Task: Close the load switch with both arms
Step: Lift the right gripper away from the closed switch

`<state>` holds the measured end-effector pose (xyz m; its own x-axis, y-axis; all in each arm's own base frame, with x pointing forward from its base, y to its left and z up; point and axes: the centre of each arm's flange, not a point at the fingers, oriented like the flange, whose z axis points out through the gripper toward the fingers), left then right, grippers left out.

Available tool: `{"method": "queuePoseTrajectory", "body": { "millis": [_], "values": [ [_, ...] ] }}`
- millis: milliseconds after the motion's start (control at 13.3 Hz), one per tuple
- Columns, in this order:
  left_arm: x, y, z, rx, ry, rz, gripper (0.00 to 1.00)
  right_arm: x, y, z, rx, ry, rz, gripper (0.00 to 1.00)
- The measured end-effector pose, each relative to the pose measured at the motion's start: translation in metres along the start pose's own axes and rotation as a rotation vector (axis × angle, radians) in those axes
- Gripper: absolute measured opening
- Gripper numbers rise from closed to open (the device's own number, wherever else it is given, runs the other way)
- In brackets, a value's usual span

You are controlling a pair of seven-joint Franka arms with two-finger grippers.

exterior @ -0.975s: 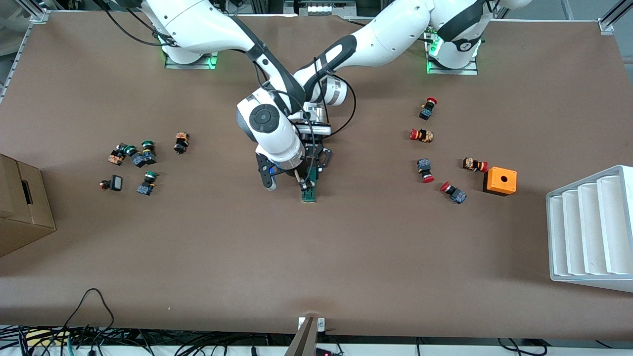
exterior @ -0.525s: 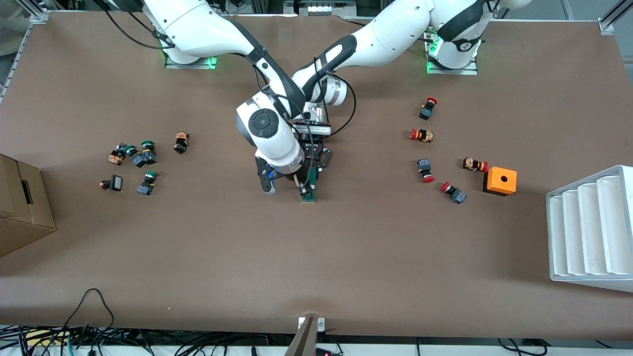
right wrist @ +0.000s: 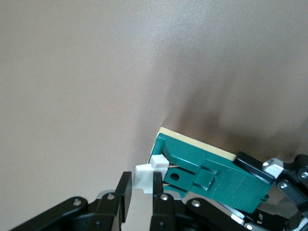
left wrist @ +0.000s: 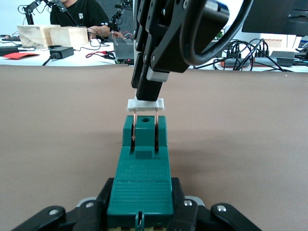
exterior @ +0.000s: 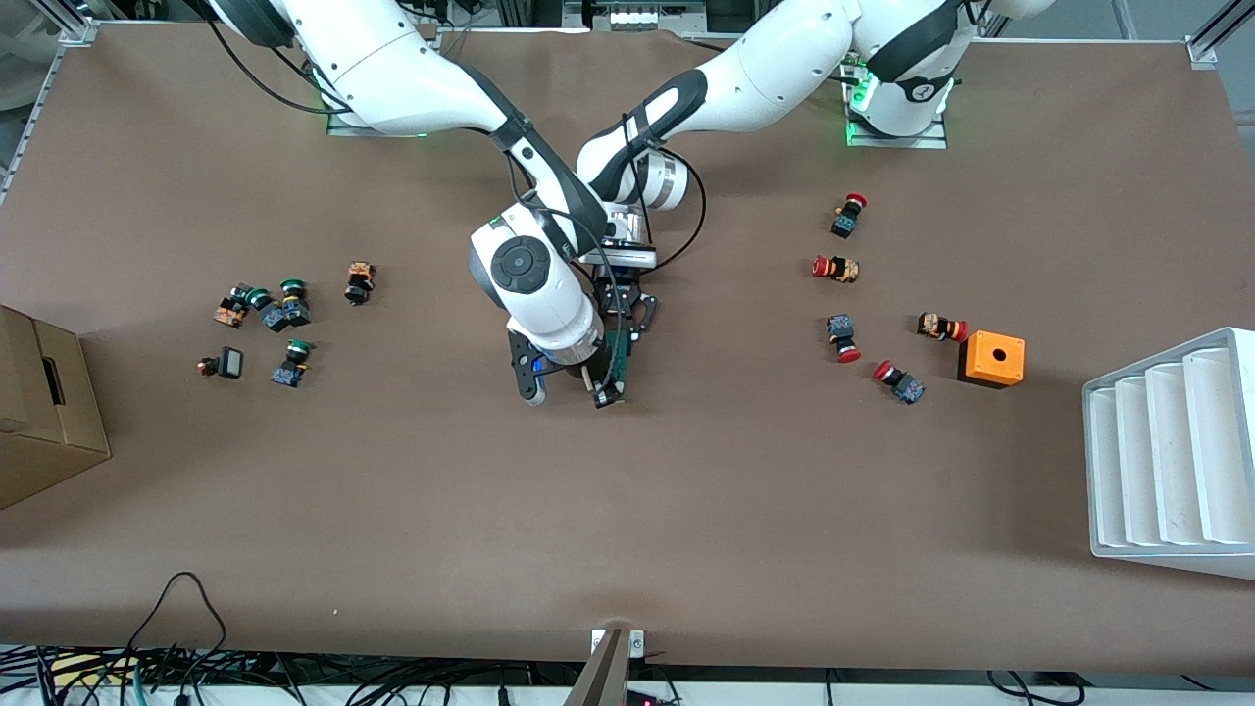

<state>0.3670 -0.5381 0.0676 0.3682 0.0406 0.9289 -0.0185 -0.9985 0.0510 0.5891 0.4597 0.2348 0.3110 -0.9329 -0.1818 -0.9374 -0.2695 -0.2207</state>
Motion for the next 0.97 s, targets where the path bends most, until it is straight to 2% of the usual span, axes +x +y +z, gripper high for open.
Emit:
{"method": "queuePoseTrajectory", "body": {
  "millis": [975],
  "values": [
    [0.000,0.000,0.000,0.000,0.000,0.000,0.49,0.004,0.002,0.014,-0.001,0.007,-0.004,0.25]
  ]
}}
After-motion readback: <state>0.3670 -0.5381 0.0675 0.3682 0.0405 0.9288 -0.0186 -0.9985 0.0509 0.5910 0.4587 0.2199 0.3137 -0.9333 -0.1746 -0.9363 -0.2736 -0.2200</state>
